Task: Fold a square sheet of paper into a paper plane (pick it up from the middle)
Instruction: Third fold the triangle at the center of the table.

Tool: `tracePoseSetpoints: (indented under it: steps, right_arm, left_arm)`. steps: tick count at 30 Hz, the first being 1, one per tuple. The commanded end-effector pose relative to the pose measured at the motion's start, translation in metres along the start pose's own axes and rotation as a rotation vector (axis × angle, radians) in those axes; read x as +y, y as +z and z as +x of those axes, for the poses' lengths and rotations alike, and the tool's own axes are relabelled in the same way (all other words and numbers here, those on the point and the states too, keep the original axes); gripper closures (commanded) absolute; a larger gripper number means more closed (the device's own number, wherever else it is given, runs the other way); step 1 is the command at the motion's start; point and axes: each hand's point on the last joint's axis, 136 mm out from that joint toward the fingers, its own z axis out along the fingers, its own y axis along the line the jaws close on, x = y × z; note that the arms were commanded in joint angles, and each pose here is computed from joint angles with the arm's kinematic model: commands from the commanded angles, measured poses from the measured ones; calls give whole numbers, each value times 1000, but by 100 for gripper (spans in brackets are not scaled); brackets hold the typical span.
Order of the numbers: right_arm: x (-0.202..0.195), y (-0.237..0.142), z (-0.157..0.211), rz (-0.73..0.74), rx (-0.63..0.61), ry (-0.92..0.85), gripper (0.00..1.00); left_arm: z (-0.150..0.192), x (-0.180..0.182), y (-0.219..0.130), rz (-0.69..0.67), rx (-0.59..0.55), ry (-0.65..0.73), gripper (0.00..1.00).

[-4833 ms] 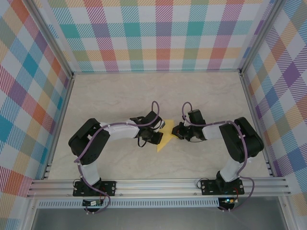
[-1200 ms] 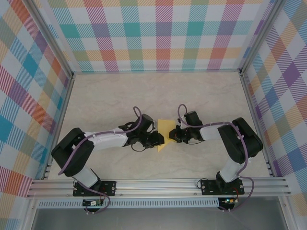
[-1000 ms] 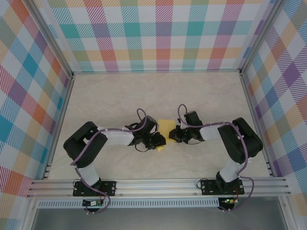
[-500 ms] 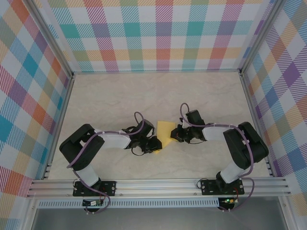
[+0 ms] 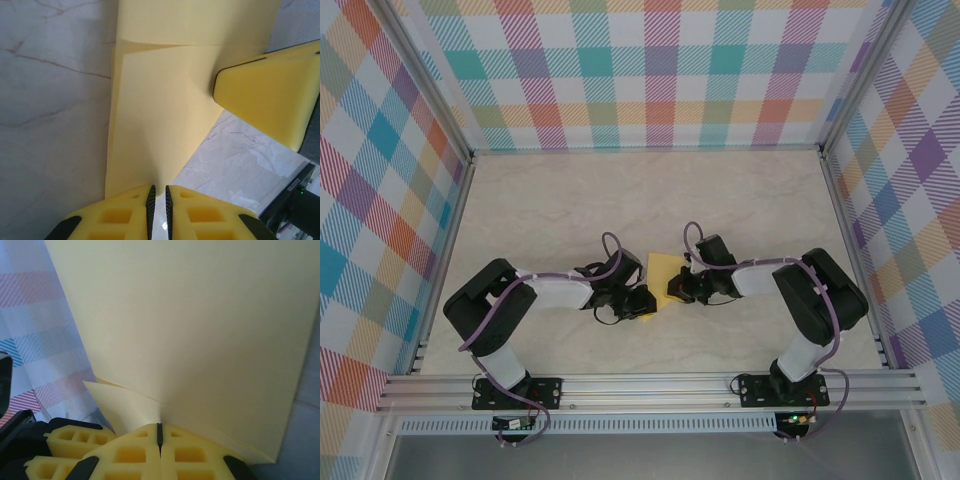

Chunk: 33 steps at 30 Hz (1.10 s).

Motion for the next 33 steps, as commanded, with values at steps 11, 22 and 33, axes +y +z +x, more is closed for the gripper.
tracePoseSetpoints:
  steps: [11,22,33]
  right_arm:
    - [-35,-19,-36,56,-141,36,93]
    - [-1,-58,-48,35,-225,-22,81]
    - [-2,-57,-21,-1,-129,21,57]
  left_arm:
    - [28,41,-6,-144,67,-9,83]
    - [23,11,-26,-54,29,57,79]
    - [-28,-30,-65,-55,-158,146,72]
